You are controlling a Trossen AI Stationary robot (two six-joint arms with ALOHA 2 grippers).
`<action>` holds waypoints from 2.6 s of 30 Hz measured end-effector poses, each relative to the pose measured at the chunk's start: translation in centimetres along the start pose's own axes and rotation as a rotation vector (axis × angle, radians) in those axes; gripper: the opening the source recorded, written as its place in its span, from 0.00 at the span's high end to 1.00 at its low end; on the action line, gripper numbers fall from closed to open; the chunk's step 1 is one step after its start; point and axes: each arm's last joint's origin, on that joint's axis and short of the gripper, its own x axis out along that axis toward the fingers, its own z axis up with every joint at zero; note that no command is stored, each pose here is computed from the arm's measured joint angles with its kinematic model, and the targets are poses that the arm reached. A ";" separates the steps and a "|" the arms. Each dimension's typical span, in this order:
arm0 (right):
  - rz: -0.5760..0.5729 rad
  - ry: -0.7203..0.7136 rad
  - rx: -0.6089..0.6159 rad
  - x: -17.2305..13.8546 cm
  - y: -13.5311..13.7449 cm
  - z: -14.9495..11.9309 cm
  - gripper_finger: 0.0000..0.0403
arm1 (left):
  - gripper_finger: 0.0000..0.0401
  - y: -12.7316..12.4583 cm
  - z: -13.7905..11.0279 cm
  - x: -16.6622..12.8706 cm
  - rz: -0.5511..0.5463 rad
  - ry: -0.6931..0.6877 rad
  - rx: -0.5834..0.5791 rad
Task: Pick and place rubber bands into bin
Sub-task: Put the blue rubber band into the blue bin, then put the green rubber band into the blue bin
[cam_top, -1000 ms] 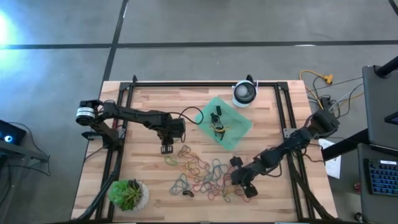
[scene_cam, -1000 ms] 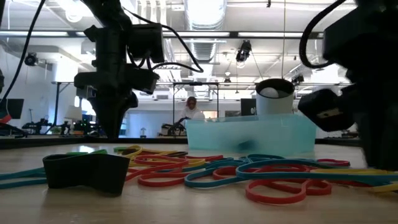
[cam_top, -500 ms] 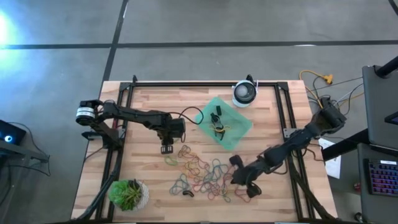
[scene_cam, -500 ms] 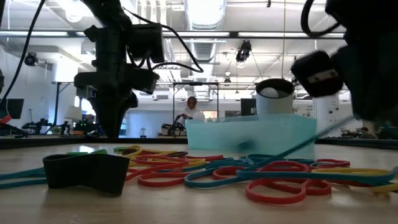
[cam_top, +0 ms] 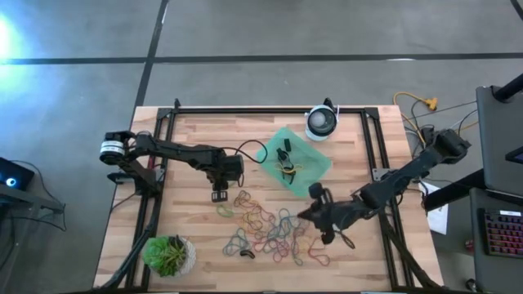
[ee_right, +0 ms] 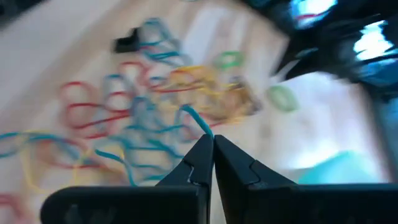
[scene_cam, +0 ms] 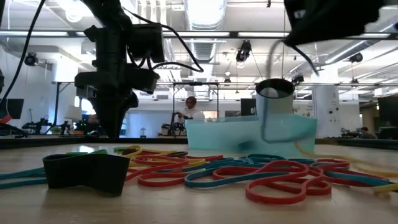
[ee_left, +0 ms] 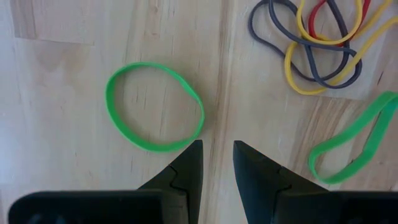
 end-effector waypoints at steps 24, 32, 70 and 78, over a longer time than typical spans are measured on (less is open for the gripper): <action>-0.451 0.083 -0.014 -1.8 -8.2 -1.2 0.98 | 0.82 0.0 0.3 0.0 -0.001 -0.032 0.003; -0.441 0.142 0.105 -0.7 -10.2 -3.8 0.98 | 0.82 0.0 0.4 0.0 -0.001 -0.045 0.003; 0.127 0.014 0.225 -0.3 -5.9 -4.9 0.73 | 0.82 0.1 -0.4 1.9 0.008 -0.087 0.059; 0.140 0.009 0.235 -0.3 -5.4 -4.8 0.75 | 0.82 0.5 -0.5 2.6 0.112 -0.067 0.053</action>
